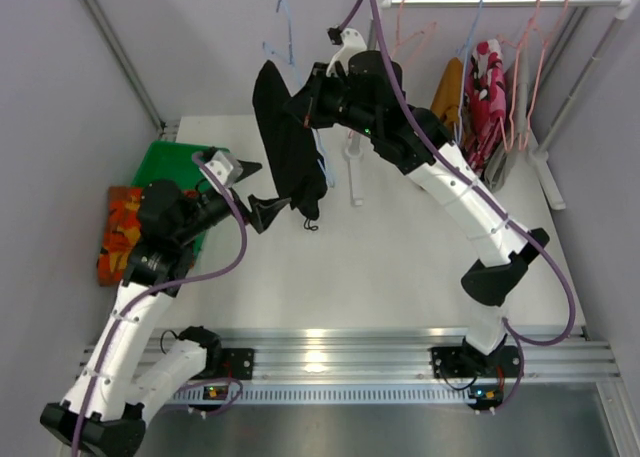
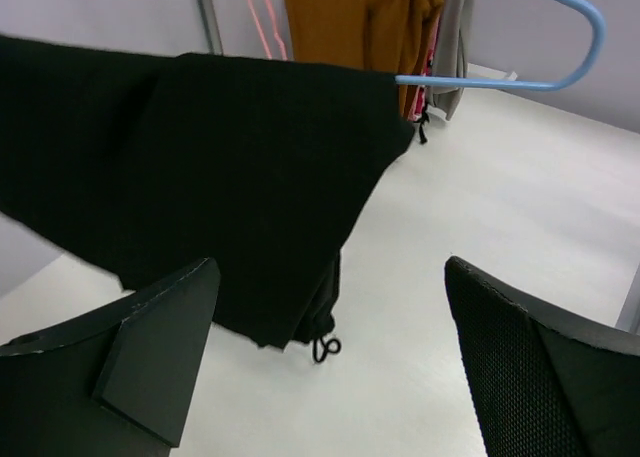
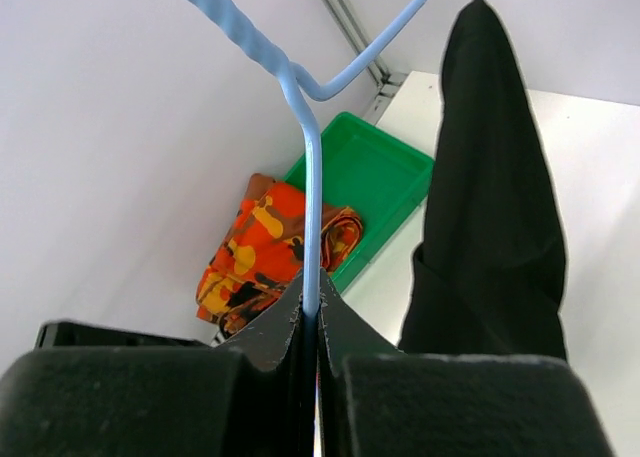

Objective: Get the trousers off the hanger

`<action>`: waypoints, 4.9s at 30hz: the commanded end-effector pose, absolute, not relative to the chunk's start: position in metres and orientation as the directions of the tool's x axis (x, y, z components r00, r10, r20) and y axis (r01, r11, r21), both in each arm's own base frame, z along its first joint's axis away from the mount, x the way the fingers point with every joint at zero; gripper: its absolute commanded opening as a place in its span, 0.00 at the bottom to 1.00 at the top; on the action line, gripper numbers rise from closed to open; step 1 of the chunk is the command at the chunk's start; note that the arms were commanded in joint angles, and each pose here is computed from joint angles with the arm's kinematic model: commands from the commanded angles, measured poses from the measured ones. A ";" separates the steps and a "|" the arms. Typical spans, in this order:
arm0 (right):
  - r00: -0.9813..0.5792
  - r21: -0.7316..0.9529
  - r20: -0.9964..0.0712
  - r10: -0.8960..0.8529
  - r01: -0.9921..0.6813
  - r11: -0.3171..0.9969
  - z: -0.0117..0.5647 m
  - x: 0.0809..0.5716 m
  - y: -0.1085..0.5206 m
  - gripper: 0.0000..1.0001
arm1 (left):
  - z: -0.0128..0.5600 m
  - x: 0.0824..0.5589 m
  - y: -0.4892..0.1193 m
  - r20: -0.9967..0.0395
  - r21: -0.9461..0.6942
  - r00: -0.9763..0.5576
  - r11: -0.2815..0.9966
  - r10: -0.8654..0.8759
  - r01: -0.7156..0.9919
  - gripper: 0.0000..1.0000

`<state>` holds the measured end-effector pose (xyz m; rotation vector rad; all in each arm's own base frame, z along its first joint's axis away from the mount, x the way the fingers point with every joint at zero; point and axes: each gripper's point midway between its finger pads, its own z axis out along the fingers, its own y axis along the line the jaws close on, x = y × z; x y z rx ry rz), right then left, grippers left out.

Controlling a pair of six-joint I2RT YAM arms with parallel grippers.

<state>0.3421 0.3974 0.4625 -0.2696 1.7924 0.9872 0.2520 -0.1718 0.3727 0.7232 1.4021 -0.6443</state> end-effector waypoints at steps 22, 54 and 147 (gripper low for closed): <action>-0.281 0.462 -0.883 0.377 -0.668 0.584 0.535 0.325 0.395 0.00 | 0.406 0.317 -0.228 -0.973 0.158 0.232 0.695 -0.012 0.702 0.98; -0.330 0.442 -0.895 0.301 -0.562 0.699 0.468 0.366 0.356 0.00 | 0.531 0.297 -0.174 -0.943 0.030 0.294 0.845 -0.152 0.534 0.00; -0.568 0.090 -0.769 -0.294 -0.552 0.829 0.197 0.390 0.349 0.00 | 0.778 0.328 0.175 -0.416 0.172 0.383 0.485 0.825 -0.857 0.00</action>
